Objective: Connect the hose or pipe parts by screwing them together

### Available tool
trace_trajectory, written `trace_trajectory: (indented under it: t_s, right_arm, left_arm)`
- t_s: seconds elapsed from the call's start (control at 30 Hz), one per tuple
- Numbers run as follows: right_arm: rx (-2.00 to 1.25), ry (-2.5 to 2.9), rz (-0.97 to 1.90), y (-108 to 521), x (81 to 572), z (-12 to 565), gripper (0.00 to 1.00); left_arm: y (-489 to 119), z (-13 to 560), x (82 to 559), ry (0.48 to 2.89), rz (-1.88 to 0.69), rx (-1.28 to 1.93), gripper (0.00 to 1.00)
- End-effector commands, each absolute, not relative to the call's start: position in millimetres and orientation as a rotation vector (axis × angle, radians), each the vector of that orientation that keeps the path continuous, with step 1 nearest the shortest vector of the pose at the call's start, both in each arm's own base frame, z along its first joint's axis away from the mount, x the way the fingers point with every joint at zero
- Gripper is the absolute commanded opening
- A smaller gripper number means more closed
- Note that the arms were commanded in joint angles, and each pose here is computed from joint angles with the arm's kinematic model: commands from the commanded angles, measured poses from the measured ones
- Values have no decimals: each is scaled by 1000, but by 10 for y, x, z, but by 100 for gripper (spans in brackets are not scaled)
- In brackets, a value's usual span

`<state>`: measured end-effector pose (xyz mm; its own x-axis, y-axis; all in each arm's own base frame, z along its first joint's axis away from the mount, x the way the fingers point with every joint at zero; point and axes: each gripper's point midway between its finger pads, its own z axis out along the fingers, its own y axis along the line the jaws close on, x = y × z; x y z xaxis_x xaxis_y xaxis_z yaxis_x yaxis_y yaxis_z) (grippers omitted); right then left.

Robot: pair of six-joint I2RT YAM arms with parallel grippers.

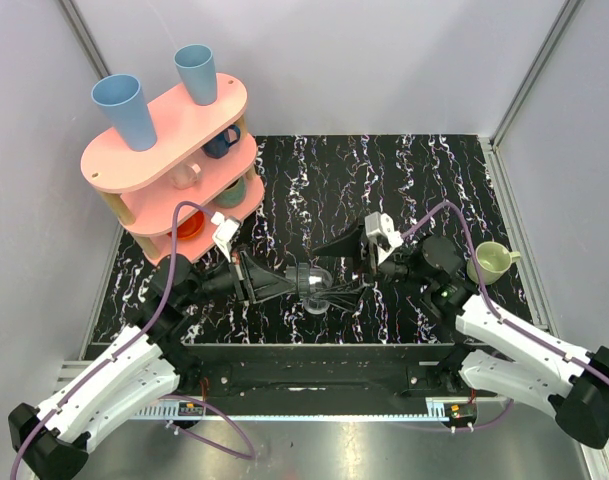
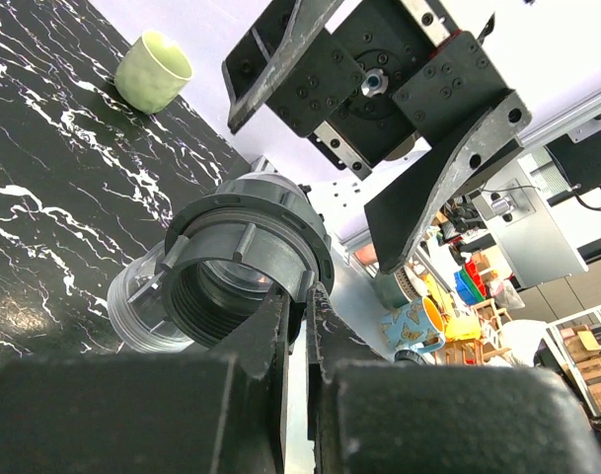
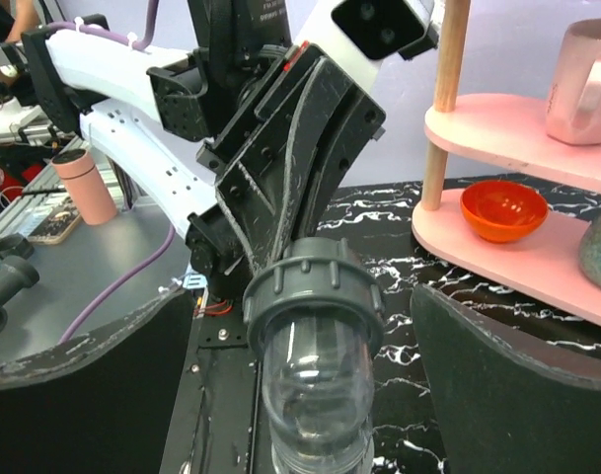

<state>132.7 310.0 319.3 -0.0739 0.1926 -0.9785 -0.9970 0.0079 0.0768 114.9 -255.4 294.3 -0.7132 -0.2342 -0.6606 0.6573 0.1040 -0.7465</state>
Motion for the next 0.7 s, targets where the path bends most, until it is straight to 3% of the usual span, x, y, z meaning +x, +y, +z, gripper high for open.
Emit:
trace_trajectory:
  t_s: [0.0, 0.5, 0.67]
  right_arm:
    - [-1081, 1115, 1306, 3151, 1374, 3290, 100]
    - [-1096, 1236, 1374, 3316, 1473, 3134, 99]
    - [-1087, 1229, 1397, 3350, 1478, 3153, 89]
  left_arm:
    - [-2530, 3285, 1156, 1585, -1674, 445, 0]
    - [-2528, 3305, 1151, 1575, -1670, 456, 0]
    - [-2529, 3293, 1162, 1565, -1659, 462, 0]
